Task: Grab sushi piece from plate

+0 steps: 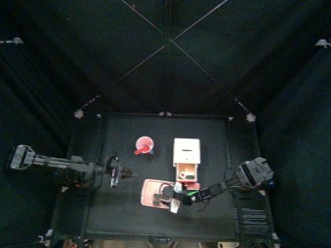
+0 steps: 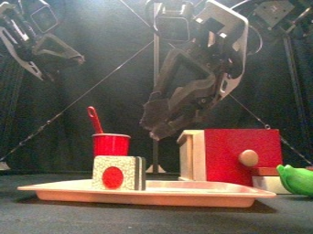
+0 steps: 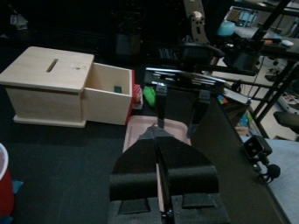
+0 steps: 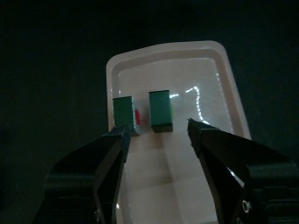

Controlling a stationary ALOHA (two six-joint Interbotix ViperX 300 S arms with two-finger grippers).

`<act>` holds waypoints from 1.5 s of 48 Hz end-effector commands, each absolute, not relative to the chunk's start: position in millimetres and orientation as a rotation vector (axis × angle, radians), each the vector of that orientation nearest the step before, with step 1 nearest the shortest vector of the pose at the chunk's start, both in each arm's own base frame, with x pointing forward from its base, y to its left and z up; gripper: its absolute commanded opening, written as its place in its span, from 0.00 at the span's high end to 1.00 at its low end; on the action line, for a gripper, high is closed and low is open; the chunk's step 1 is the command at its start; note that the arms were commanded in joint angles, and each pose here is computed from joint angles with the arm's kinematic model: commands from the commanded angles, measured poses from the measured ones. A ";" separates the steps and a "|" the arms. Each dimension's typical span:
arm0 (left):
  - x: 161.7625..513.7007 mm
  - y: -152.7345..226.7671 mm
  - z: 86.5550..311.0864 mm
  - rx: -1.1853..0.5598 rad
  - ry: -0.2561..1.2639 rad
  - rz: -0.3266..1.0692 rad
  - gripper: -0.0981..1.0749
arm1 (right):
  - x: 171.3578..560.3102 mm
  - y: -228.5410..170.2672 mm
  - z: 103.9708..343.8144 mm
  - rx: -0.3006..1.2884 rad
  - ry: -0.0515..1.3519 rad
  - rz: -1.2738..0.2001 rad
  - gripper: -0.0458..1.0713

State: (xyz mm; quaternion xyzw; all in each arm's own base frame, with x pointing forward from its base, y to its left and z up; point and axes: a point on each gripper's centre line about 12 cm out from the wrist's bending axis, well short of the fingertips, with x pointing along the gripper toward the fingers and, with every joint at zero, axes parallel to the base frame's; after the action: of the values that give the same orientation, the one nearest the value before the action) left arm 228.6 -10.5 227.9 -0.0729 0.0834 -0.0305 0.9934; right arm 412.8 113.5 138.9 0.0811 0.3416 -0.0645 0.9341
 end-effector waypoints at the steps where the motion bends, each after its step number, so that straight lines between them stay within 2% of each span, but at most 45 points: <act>1: 230.9 -10.0 232.7 -0.144 0.152 -0.061 0.76 | 420.8 117.3 151.2 0.180 0.667 -0.107 0.16; 23: 230.9 -10.3 232.7 -0.143 0.152 -0.062 0.76 | 435.4 94.8 144.8 0.202 0.668 -0.164 0.17; 72: 230.9 -10.0 232.7 -0.144 0.152 -0.061 0.76 | 447.0 83.7 123.2 0.226 0.706 -0.197 0.18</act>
State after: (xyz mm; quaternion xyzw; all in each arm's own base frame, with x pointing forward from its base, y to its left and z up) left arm 228.6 -10.4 227.9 -0.0736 0.0834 -0.0302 0.9933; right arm 441.0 84.1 108.2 0.1026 0.3618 -0.0985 0.9213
